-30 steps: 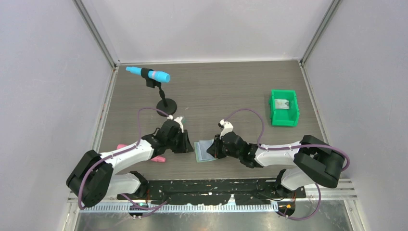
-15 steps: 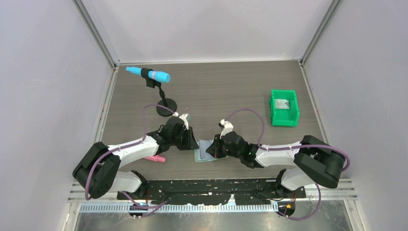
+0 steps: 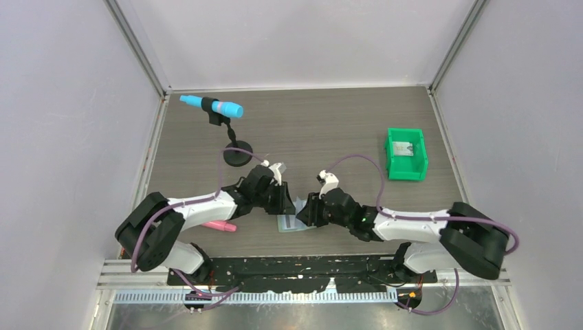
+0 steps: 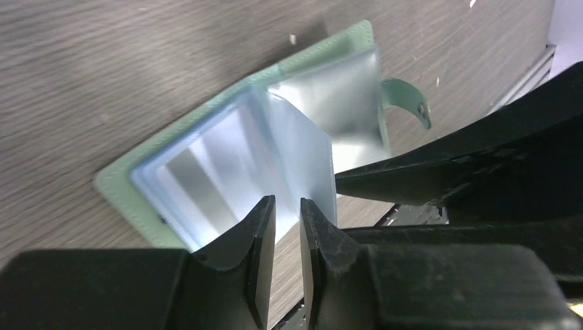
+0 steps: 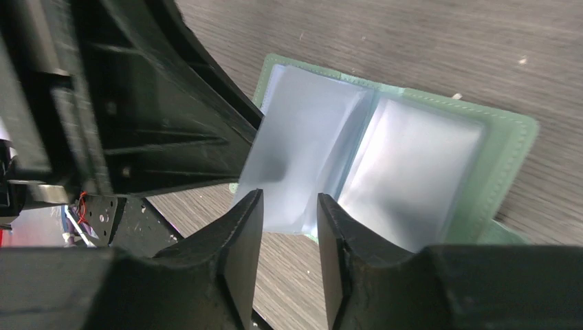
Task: Take the credit cards out of the card holder
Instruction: Remove the credit card from the card holder.
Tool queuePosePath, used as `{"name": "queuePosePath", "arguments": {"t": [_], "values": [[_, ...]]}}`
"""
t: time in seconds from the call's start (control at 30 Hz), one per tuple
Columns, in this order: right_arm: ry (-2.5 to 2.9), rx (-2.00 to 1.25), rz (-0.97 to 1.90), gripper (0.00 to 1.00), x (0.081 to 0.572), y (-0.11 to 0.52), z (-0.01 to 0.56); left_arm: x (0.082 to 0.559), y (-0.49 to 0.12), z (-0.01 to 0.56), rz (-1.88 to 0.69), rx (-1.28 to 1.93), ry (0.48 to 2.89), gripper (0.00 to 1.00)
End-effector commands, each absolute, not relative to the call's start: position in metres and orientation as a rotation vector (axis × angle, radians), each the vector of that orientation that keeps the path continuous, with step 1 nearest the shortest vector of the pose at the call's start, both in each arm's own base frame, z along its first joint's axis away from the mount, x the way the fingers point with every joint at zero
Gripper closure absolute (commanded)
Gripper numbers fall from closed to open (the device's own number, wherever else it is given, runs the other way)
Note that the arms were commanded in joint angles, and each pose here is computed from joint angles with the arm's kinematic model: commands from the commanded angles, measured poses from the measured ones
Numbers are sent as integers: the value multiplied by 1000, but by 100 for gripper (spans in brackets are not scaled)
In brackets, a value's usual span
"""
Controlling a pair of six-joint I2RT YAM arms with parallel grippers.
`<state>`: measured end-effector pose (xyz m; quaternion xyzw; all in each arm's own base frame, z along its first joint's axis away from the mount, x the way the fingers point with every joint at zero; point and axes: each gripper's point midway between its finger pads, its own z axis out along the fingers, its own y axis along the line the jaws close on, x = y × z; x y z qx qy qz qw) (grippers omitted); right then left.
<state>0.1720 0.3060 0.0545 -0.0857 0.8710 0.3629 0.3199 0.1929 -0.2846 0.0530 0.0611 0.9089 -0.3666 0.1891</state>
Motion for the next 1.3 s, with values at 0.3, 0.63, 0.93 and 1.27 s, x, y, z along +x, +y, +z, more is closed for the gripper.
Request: {"name": "queuePosePath", "arguments": {"t": [0.3,0.63,0.93,1.27], "values": [[2131,-179,765,61,189,257,118,200,-346,63,-1235,261,2496,77],[2164,-221,814,62,183,276,117,219,-299,79,-991,160,2494,73],[2244,-209,640,46,184,294,106,222,-232,95,-784,55,2497,62],[2309,-300,489,36,181,327,89,211,-182,94,-600,-31,2472,56]]}}
